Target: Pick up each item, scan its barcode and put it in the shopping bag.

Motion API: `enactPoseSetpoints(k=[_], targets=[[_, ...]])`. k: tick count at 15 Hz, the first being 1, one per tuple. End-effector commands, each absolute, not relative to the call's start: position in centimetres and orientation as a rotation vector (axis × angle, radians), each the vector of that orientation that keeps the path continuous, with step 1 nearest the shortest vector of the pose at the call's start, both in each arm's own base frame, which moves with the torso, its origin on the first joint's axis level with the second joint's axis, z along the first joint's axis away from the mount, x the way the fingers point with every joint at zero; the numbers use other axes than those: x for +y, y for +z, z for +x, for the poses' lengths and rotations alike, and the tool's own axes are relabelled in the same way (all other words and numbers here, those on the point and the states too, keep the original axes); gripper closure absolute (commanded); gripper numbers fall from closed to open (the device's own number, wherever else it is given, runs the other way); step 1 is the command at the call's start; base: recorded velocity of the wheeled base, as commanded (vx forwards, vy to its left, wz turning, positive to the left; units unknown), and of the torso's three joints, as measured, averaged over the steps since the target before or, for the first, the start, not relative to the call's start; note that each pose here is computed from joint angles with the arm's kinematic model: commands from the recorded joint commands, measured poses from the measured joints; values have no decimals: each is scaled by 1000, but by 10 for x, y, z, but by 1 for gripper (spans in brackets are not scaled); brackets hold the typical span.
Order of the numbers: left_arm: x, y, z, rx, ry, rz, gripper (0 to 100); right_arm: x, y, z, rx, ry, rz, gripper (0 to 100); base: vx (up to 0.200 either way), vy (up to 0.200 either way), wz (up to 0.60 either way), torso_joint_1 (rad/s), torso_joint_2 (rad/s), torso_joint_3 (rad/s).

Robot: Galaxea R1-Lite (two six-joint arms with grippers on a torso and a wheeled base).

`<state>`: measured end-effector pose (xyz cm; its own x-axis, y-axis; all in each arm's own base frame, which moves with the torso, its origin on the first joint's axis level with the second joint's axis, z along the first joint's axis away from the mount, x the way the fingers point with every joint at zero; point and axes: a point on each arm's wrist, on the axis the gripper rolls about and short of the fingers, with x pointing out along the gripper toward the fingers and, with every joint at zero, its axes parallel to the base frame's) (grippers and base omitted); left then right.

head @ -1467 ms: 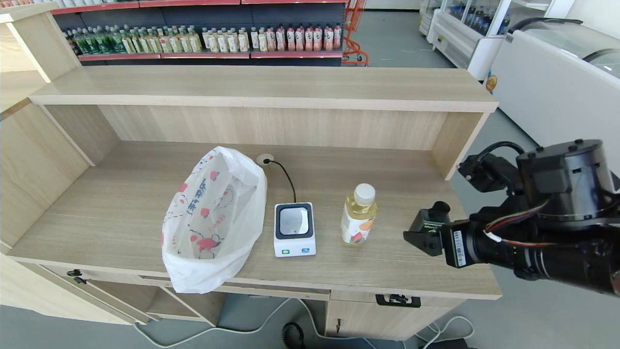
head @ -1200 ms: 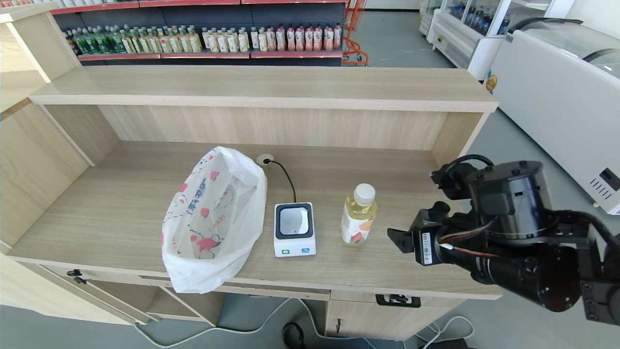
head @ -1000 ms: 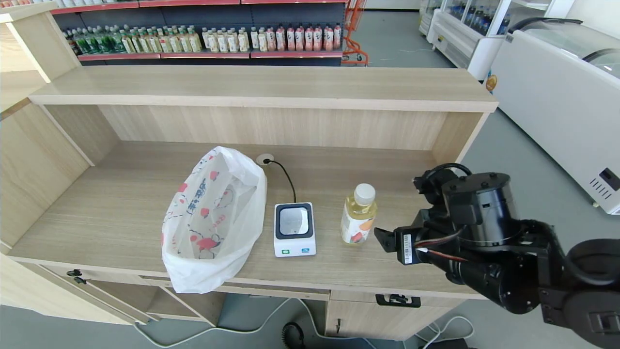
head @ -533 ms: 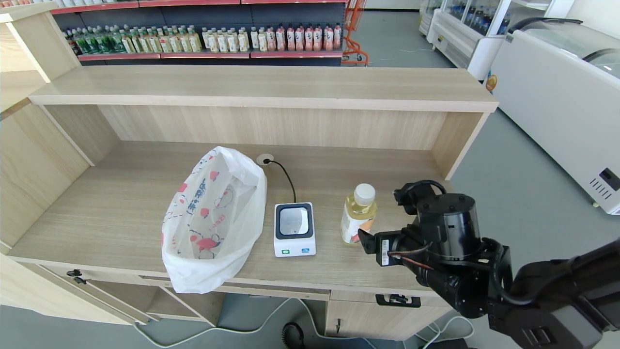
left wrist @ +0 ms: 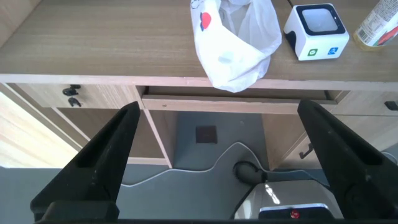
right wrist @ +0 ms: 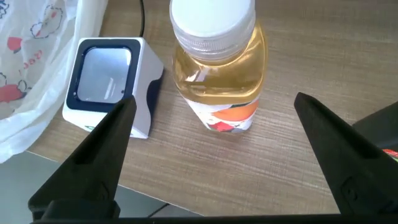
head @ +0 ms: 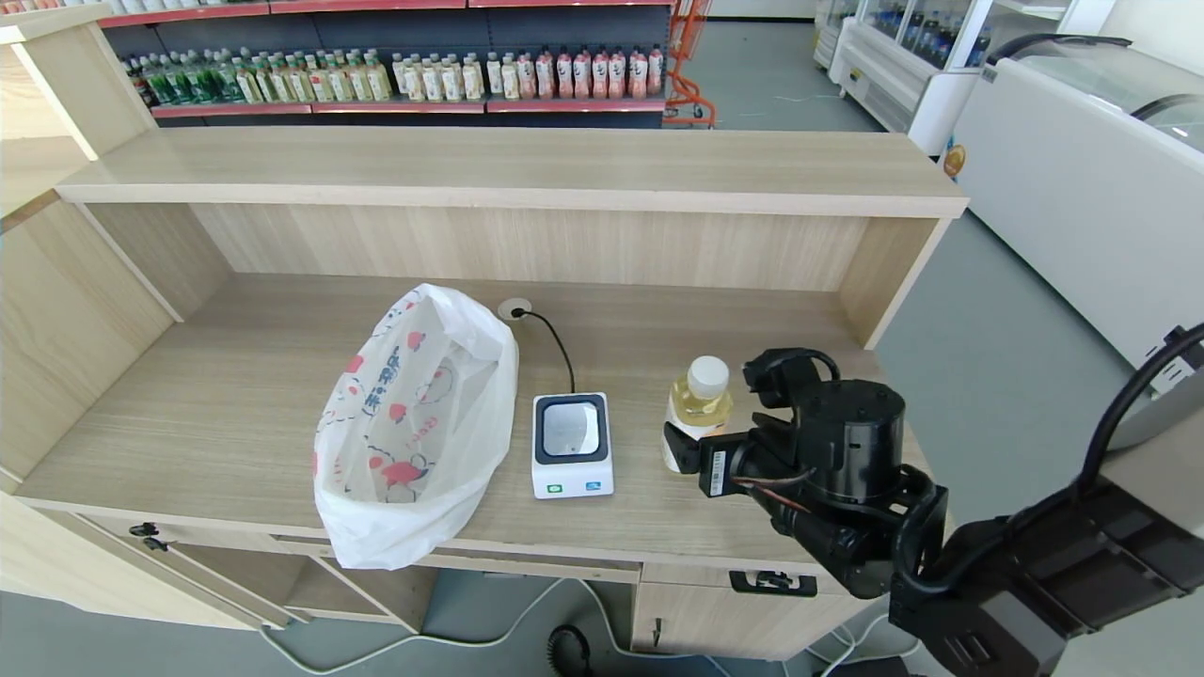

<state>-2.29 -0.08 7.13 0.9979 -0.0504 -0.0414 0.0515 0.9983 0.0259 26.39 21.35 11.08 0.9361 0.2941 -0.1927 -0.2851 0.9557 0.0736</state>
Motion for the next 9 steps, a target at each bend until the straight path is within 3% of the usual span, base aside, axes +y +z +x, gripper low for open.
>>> enactPoseSetpoints(k=[1, 9], targets=[[-1, 71, -23, 41, -51, 27, 0, 218, 98, 273, 212, 295, 30, 0, 0, 0, 0, 0, 0, 0], [-1, 71, -23, 41, -51, 27, 0, 240, 77, 299, 167, 304, 6, 0, 0, 0, 0, 0, 0, 0]])
